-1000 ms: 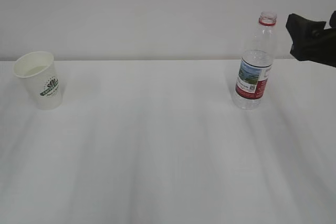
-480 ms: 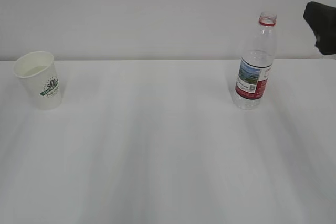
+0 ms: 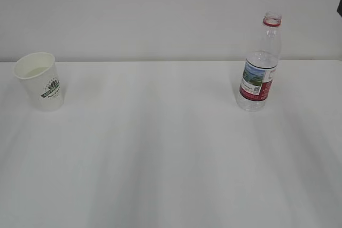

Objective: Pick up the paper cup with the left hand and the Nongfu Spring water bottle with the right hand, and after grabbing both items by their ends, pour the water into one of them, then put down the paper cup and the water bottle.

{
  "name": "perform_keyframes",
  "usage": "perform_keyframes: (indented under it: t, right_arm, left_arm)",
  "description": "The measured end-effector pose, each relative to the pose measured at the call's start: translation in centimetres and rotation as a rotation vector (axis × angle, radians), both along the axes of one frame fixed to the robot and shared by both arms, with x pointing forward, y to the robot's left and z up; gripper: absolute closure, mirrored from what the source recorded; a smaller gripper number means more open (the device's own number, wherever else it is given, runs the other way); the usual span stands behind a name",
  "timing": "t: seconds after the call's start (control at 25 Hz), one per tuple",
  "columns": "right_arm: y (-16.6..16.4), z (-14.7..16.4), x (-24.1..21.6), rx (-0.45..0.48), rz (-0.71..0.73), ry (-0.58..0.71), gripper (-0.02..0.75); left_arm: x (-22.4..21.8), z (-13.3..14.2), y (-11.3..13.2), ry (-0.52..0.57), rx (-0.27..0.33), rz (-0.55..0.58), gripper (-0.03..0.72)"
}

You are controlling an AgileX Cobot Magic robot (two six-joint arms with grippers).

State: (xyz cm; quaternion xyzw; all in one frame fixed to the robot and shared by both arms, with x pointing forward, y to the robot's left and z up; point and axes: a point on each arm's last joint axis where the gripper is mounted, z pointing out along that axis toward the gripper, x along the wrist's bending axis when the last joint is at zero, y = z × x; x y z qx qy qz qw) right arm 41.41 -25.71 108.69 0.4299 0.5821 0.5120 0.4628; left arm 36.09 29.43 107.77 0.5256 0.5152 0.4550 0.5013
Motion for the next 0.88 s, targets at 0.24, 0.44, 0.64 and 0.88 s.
perform_keyframes:
  t: [0.24,0.44,0.64,0.88]
  right_arm:
    - [-0.4,0.9,-2.1,-0.005,0.024,-0.012,0.143]
    - [-0.5,1.2,-3.5,-0.021,0.05,-0.011,0.143]
    - [-0.5,1.0,-4.4,-0.052,0.079,0.023,0.143]
    - [-0.8,1.4,-6.2,-0.067,0.102,0.012,0.144]
  left_arm:
    - [-1.1,0.7,0.1,0.022,0.014,0.0,0.15]
    - [-3.1,2.5,0.3,-0.013,0.031,0.005,0.158]
    - [-5.6,3.0,0.4,-0.032,0.033,0.01,0.162]
    - [-7.2,2.3,0.6,0.033,0.036,0.014,0.164]
